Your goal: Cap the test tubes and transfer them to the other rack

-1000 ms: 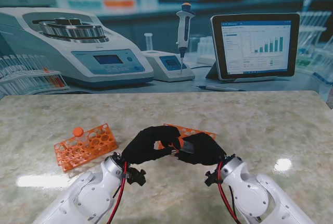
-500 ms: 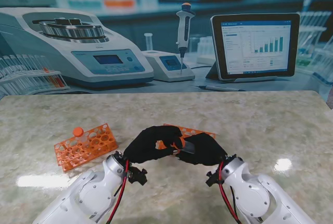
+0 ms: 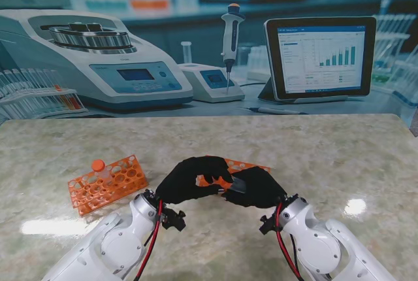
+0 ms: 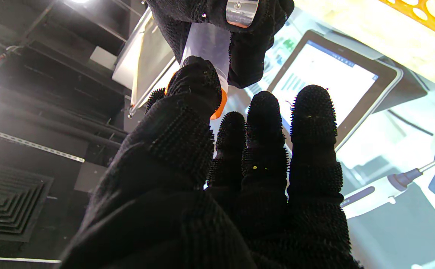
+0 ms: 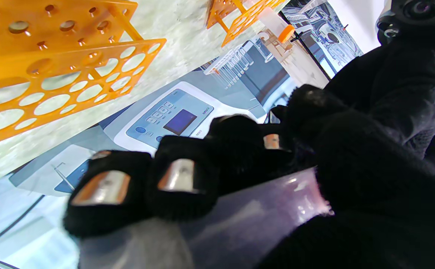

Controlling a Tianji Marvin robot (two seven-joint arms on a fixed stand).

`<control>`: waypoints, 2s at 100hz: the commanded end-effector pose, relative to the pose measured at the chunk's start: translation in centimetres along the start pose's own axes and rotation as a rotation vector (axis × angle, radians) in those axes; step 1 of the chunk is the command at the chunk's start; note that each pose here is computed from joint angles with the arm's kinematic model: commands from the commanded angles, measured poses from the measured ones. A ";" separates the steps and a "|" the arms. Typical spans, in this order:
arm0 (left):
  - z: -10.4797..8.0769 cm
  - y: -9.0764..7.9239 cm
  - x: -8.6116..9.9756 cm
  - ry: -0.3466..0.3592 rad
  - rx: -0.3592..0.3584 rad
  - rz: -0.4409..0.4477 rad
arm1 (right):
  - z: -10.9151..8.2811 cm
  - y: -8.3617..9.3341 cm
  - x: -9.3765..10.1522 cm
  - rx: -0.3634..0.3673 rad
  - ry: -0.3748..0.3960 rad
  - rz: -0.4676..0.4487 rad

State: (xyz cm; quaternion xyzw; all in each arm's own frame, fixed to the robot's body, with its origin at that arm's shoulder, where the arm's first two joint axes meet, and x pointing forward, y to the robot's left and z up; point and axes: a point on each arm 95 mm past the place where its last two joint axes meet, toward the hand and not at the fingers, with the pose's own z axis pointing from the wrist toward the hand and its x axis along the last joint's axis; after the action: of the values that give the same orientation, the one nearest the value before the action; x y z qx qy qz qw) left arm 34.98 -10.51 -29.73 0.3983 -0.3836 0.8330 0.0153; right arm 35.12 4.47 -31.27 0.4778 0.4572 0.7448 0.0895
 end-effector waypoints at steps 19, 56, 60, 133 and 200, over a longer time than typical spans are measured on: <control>0.6 0.0 -0.2 -0.021 0.008 0.021 | 0.2 -0.9 2.0 0.016 0.062 0.017; 0.4 0.2 -0.3 -0.028 0.007 0.029 | 0.2 -0.8 2.1 0.007 0.063 0.018; 0.5 0.2 -0.3 -0.031 0.009 0.029 | 0.2 -0.8 2.1 0.006 0.063 0.019; 0.3 -0.1 -0.4 -0.051 0.000 0.081 | 0.1 -0.5 2.1 -0.002 0.059 0.016; -0.2 -0.3 -0.2 -0.049 -0.014 0.054 | 0.0 -0.4 2.0 -0.008 0.050 0.013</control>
State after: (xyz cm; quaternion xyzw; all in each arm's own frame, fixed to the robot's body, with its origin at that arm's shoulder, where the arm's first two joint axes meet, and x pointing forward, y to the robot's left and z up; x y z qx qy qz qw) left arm 35.06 -10.36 -29.46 0.4024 -0.3975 0.8246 -0.0112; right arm 34.67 4.59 -30.80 0.4720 0.4534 0.7506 0.0904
